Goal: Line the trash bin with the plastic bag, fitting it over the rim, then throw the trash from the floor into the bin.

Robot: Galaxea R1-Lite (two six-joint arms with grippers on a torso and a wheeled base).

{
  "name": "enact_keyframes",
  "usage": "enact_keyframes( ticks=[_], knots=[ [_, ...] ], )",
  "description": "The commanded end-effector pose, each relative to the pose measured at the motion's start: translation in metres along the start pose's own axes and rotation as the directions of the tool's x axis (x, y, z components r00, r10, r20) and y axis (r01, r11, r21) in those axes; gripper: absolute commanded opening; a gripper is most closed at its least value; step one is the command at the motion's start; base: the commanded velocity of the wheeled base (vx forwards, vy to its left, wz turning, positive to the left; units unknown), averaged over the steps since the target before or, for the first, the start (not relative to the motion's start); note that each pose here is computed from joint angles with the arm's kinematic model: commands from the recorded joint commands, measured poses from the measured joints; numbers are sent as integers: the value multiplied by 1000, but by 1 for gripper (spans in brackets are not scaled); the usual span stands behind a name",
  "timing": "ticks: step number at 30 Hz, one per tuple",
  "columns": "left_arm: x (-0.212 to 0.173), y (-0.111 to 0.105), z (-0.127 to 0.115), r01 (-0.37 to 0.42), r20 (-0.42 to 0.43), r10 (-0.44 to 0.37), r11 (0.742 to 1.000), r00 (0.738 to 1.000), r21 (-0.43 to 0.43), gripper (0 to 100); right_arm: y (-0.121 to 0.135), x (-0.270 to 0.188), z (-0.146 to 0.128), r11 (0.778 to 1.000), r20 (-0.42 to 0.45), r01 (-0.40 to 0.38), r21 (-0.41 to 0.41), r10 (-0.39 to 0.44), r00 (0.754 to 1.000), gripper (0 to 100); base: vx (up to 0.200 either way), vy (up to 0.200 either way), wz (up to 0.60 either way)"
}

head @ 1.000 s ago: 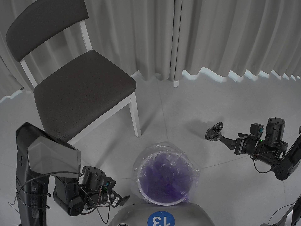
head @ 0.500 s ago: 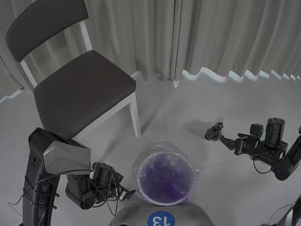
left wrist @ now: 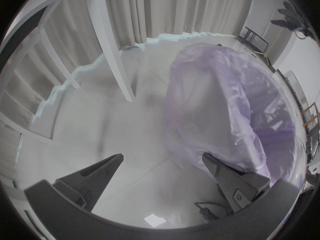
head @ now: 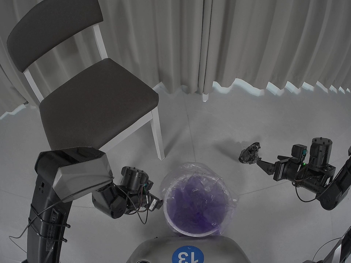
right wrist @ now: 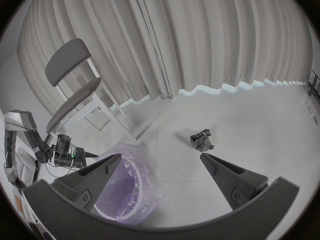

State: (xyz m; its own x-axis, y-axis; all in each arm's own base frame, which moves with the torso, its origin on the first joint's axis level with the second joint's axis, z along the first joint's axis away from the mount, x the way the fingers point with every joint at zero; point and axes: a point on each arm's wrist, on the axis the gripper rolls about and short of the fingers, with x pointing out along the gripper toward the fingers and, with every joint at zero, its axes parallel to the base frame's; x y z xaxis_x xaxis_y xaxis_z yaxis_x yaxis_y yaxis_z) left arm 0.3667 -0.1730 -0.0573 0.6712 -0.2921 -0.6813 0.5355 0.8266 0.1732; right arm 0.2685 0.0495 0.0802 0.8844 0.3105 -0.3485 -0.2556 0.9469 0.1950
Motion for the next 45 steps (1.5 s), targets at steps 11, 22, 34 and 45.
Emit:
enact_keyframes(
  ticks=[11,22,34,45],
  knots=[
    [-15,27,10,-56,-29,54,998,998,-43,100,-1,1,-1,1000,-4,4,-1,-4,1000,100,0,0,0],
    [-68,17,54,-30,149,45,995,988,-96,100,-2,-1,2,1000,8,6,-1,-6,1000,100,0,0,0],
    [-22,-15,56,-10,117,16,999,993,-48,100,-5,-3,4,1000,21,16,-1,-16,1000,100,0,0,0],
    [-9,-10,72,-29,127,37,998,991,-61,100,-7,-3,3,1000,17,21,0,-21,1000,100,0,0,0]
  ],
)
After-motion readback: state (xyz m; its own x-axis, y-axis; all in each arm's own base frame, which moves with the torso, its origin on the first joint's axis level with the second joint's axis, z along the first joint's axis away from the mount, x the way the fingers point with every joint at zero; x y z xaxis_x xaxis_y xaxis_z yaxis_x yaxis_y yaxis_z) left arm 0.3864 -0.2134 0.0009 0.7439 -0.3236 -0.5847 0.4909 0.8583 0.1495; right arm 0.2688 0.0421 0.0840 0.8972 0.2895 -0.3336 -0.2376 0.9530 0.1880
